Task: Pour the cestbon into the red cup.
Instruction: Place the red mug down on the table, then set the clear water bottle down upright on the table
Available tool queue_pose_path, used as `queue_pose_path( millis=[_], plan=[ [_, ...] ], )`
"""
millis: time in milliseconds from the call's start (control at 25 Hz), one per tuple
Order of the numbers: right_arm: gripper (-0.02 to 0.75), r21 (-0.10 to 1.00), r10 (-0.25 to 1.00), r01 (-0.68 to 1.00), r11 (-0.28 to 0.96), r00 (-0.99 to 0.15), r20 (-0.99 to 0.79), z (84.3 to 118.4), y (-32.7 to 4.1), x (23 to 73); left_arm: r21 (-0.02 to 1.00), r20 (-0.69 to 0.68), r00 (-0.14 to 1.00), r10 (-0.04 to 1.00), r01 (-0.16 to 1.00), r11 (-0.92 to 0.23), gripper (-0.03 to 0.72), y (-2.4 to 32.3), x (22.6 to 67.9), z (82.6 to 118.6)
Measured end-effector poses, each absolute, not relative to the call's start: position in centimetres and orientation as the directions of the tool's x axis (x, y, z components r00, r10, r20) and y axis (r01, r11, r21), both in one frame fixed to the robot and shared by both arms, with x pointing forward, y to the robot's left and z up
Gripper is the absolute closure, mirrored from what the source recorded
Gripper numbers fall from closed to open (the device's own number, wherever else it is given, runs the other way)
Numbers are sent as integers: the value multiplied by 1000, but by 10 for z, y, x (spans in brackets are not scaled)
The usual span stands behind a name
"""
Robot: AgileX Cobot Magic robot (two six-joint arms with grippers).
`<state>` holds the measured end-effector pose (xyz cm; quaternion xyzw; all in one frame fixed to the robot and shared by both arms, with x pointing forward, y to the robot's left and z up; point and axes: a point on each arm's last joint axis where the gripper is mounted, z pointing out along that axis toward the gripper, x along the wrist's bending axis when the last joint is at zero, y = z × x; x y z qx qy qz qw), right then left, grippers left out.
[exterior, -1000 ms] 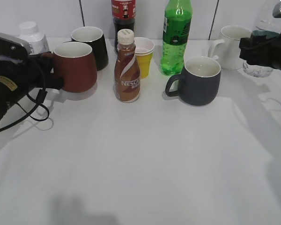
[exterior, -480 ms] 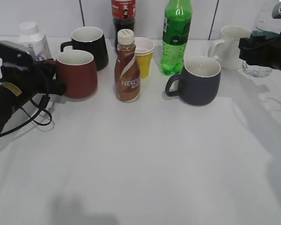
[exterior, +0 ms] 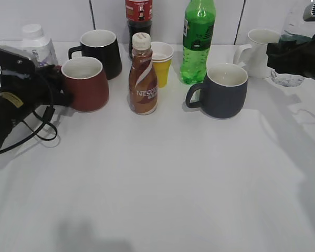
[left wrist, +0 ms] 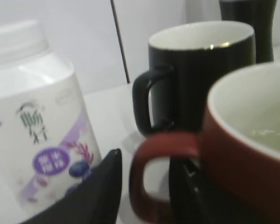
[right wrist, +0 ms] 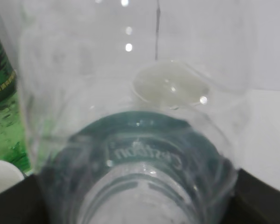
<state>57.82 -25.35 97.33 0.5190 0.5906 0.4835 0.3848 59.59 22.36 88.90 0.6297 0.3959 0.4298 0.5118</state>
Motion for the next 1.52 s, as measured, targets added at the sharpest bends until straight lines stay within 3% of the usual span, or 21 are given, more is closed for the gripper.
queue_pose_path(
  millis=[480, 680, 1000, 1240, 1440, 1520],
  plan=[
    [268, 965, 985, 264, -3, -168, 49, 959, -253, 582, 987, 125, 318, 940, 54, -149, 412, 230, 558, 897],
    [268, 967, 983, 252, 28, -183, 19, 938, -251, 588, 991, 124, 289, 949, 15, -134, 412, 236, 540, 923],
    [268, 964, 982, 267, 25, -187, 27, 901, -250, 594, 986, 123, 253, 959, 78, -147, 412, 243, 526, 962],
    [268, 969, 991, 247, -12, -123, 44, 897, -256, 591, 984, 118, 232, 966, 107, -146, 412, 247, 513, 988],
    [264, 977, 988, 212, 2, -151, 30, 893, -256, 578, 988, 117, 222, 968, 75, -137, 412, 250, 504, 1007],
    [211, 980, 987, 197, 1, -155, 30, 891, -256, 571, 990, 112, 213, 971, 61, -128, 412, 251, 501, 1014]
  ],
)
